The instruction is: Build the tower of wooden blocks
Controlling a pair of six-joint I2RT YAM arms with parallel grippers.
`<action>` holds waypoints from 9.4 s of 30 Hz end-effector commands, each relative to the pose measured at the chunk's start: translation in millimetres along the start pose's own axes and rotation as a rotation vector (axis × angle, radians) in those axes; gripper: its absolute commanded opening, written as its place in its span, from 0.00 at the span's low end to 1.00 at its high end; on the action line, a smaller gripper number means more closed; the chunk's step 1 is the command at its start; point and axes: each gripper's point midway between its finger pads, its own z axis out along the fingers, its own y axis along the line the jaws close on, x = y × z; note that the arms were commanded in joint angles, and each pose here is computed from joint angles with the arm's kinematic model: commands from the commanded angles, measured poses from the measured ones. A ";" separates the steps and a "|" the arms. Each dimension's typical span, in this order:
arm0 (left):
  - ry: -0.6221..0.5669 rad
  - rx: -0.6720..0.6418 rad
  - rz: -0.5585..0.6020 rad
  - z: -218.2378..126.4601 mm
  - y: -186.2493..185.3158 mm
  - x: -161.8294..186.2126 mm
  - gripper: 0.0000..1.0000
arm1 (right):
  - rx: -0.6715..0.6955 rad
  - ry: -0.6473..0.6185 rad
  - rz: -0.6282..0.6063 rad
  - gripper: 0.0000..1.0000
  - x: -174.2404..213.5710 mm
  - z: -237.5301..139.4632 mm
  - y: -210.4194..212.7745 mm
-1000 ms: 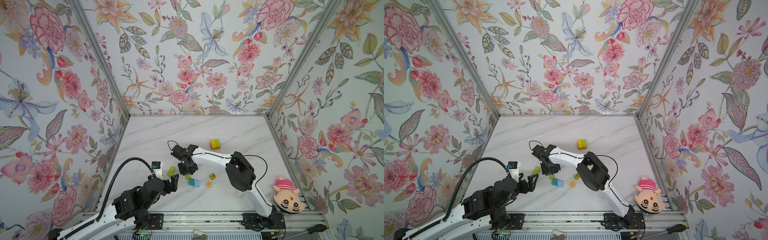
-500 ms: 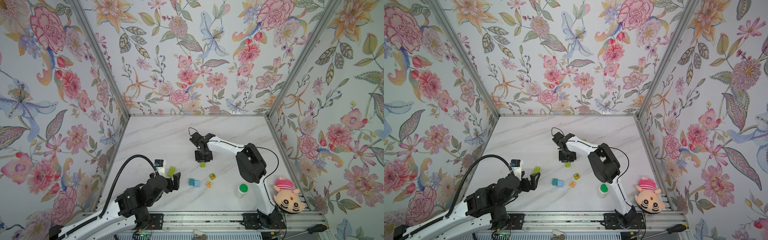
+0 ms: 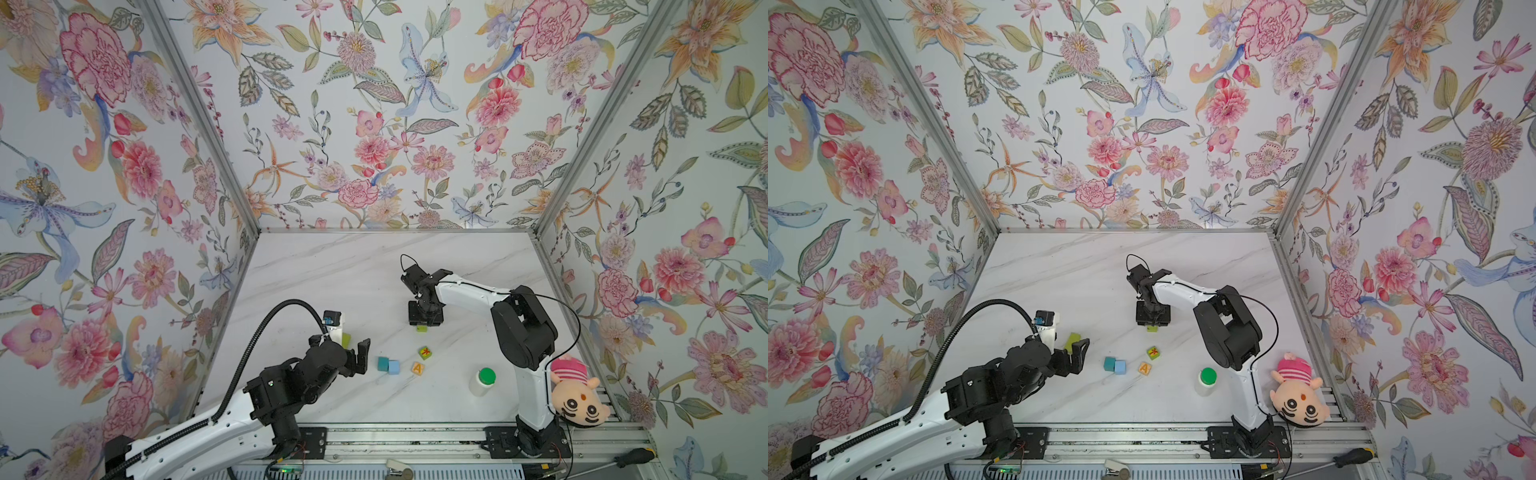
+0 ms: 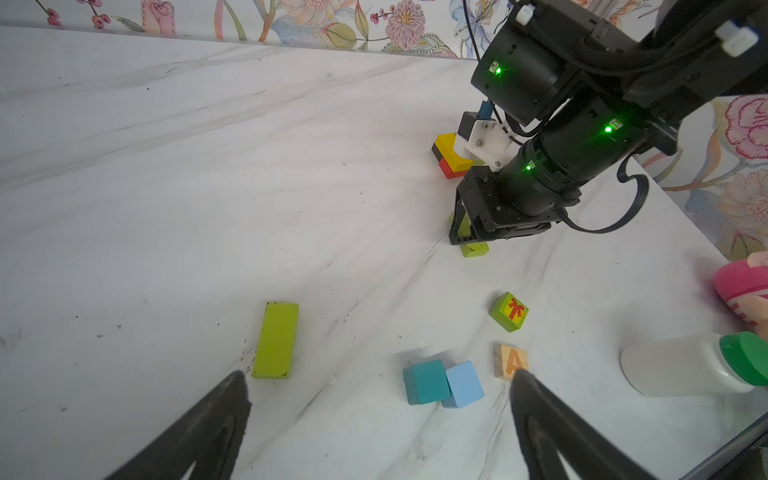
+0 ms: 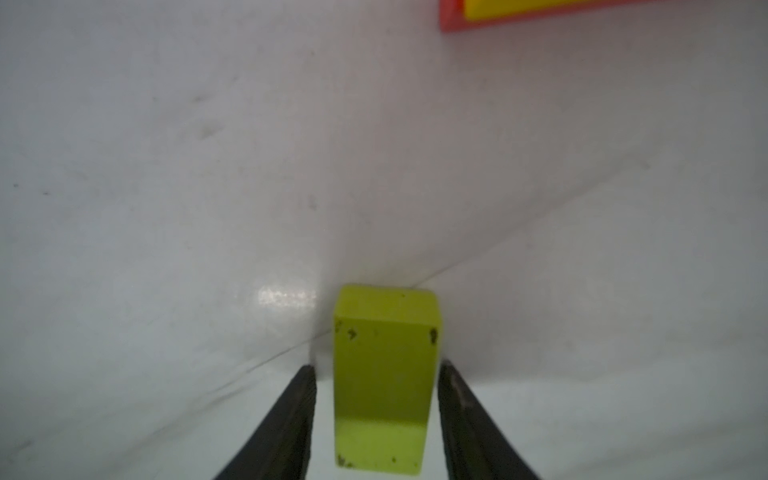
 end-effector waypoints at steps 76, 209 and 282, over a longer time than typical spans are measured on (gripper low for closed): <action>0.036 0.085 0.121 26.3 -34.3 7.9 0.99 | -0.014 0.048 -0.374 0.84 1.4 -3.3 10.1; 0.153 0.136 0.281 175.3 -25.3 -97.3 0.99 | -0.032 -0.025 -0.126 0.56 -145.8 -15.5 -40.6; 0.436 -0.268 -0.174 95.8 61.9 88.8 0.71 | -0.251 -0.155 -0.270 0.99 -109.4 -133.1 49.3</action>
